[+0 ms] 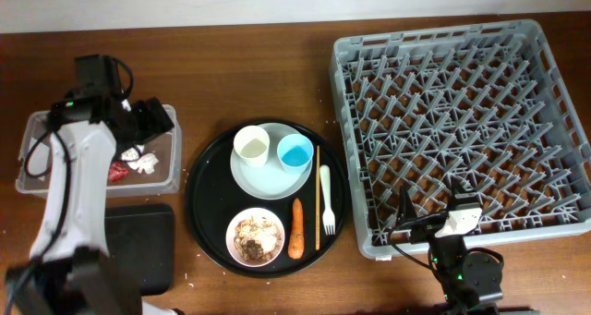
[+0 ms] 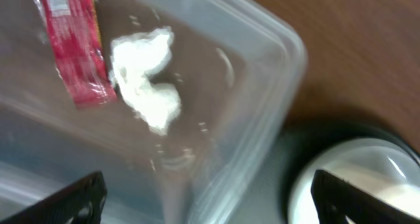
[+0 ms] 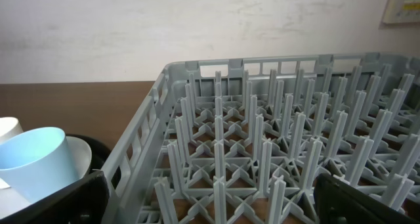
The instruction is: Sort waste into correct bins and load items into the dishwasher rack
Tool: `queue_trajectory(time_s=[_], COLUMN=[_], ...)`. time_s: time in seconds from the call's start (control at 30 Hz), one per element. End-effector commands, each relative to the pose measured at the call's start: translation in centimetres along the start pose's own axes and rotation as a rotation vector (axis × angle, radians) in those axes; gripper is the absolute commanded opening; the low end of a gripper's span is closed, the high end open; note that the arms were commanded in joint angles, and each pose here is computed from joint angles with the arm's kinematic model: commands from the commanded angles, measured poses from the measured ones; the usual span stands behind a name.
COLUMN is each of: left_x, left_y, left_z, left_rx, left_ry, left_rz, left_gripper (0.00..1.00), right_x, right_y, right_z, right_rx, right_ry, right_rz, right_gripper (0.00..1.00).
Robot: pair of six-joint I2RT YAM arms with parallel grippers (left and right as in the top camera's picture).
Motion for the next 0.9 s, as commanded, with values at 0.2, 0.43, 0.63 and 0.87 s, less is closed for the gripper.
queue_trajectory(time_s=[0.2, 0.43, 0.63, 0.87], left_x=[8.8, 15.4, 21.0, 24.6], left_y=[-4.9, -11.8, -14.9, -16.3], left_z=[-7.3, -6.6, -5.4, -4.4], left_rx=[0.193, 0.237, 0.148, 0.097], left_ry=[0.238, 0.347, 0.355, 0.311], left_rz=[0.191, 0.469, 0.576, 0.629], left_gripper=[0.72, 0.36, 0.3, 0.29], right_x=[0.2, 0.2, 0.2, 0.2], right_y=[0.0, 0.0, 0.0, 0.0], right_z=[0.0, 0.0, 0.0, 0.0], right_rx=[0.0, 0.0, 0.0, 0.0], right_ry=[0.004, 0.004, 0.005, 0.005], right_rz=[0.003, 0.003, 0.003, 0.003], right_gripper=[0.99, 0.99, 0.99, 0.99])
Point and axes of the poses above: each gripper's point midway between its finger pads, its own z axis out along the fingers, its own y axis along the line the jaws close on, x = y × z, the point moved 5 cm from there along -z, back along the fingers, and after that the axes turned 8 degrees about z, right-handed, at the moved point
